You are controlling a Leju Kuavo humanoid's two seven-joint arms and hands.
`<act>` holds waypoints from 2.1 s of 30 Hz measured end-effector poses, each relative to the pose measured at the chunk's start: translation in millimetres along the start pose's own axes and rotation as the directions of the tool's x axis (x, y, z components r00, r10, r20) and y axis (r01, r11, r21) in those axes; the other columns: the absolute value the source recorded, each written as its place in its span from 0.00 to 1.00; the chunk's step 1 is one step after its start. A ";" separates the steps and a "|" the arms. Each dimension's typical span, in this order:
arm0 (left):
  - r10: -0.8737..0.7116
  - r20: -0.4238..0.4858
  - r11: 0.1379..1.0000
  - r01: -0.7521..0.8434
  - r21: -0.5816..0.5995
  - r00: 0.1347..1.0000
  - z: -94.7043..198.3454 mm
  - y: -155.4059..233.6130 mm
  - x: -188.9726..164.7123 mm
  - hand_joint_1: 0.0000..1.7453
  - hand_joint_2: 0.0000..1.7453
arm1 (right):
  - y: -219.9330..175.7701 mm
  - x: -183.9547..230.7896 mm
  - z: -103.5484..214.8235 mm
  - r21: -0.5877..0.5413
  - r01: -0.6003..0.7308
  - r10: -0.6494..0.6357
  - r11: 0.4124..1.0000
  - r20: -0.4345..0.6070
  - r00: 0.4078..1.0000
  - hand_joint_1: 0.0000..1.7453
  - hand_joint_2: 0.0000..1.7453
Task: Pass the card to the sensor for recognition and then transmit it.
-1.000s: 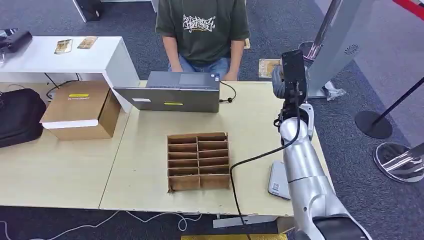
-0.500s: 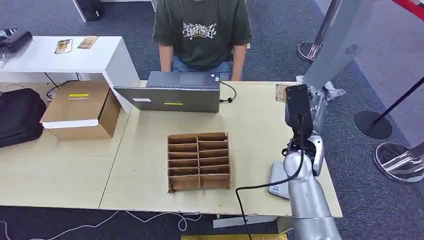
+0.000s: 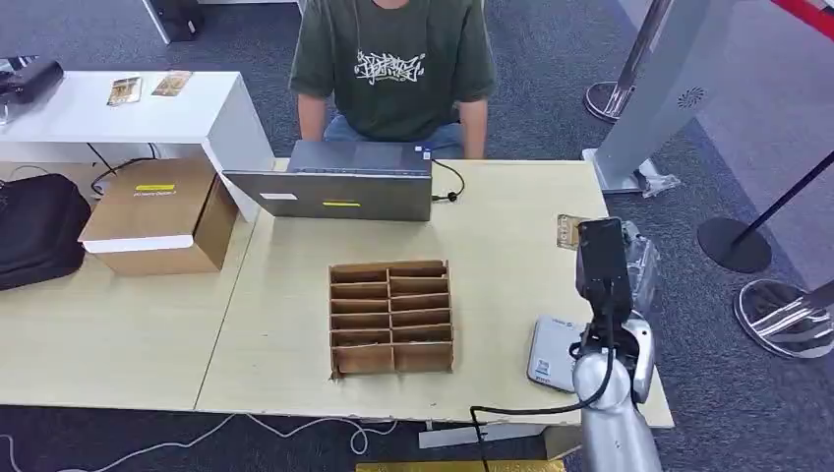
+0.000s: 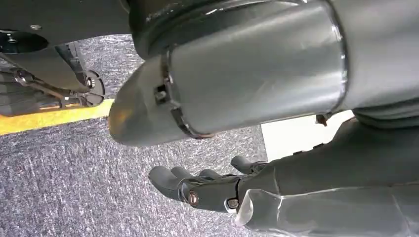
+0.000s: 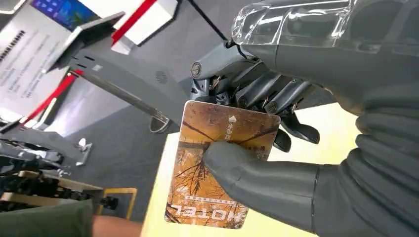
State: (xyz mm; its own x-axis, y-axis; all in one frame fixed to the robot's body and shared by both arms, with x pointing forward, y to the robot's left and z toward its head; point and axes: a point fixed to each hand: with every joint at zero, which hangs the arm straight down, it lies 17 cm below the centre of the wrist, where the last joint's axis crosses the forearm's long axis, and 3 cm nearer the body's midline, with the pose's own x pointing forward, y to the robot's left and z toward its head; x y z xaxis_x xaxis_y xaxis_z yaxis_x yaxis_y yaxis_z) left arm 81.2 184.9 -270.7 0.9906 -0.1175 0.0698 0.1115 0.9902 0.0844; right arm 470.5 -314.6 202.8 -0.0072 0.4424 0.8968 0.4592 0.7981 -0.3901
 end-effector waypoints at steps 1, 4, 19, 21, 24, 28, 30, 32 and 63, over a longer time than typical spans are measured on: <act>0.000 0.000 1.000 0.000 0.000 1.000 -0.1 0.2 -0.1 0.00 0.00 | -0.4 -3.5 3.3 0.001 0.000 0.000 1.000 -0.008 1.000 1.00 1.00; 0.000 0.000 1.000 0.000 0.001 1.000 -0.1 0.5 -0.4 0.00 0.00 | -2.8 -14.2 11.9 0.000 -0.003 0.003 1.000 -0.031 1.000 1.00 1.00; -0.002 0.000 1.000 0.002 0.006 1.000 -1.1 3.8 -2.1 0.00 1.00 | -25.1 -61.6 35.3 -0.025 -0.064 0.061 0.998 -0.122 0.991 1.00 1.00; 0.000 0.003 1.000 0.000 0.006 1.000 -1.2 4.1 -2.3 0.00 1.00 | -26.9 -67.4 37.9 -0.022 -0.081 0.078 0.996 -0.134 0.988 1.00 1.00; 0.002 0.003 1.000 -0.002 0.007 1.000 -1.5 4.8 -3.2 0.00 1.00 | -28.2 -76.7 42.7 -0.012 -0.105 0.102 0.994 -0.155 0.983 1.00 1.00; 0.004 0.004 1.000 -0.004 0.011 1.000 -1.9 6.5 -3.5 0.00 1.00 | -29.4 -86.6 47.8 -0.003 -0.130 0.127 0.992 -0.175 0.976 1.00 1.00; 0.007 0.005 1.000 -0.007 0.010 1.000 -2.0 6.7 -3.4 0.00 1.00 | -27.7 -91.0 50.2 0.010 -0.140 0.140 0.990 -0.186 0.973 1.00 1.00; 0.009 0.005 1.000 -0.009 0.010 1.000 -1.9 6.7 -3.4 0.00 1.00 | -26.4 -94.9 52.8 0.020 -0.148 0.149 0.989 -0.194 0.970 1.00 1.00; 0.003 0.004 1.000 -0.003 0.016 1.000 -3.2 12.1 -4.2 0.00 1.00 | 23.1 -144.8 99.1 0.235 -0.163 0.238 0.958 -0.341 0.909 1.00 1.00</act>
State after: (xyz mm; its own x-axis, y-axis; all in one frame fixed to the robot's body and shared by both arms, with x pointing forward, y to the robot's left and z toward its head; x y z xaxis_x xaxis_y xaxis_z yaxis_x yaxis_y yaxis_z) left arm 78.7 197.7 -273.2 0.9906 -0.1151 0.0742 0.1075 0.9891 0.1002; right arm 394.1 -319.8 43.3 0.4058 0.4528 0.7939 0.2327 0.7889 -0.5688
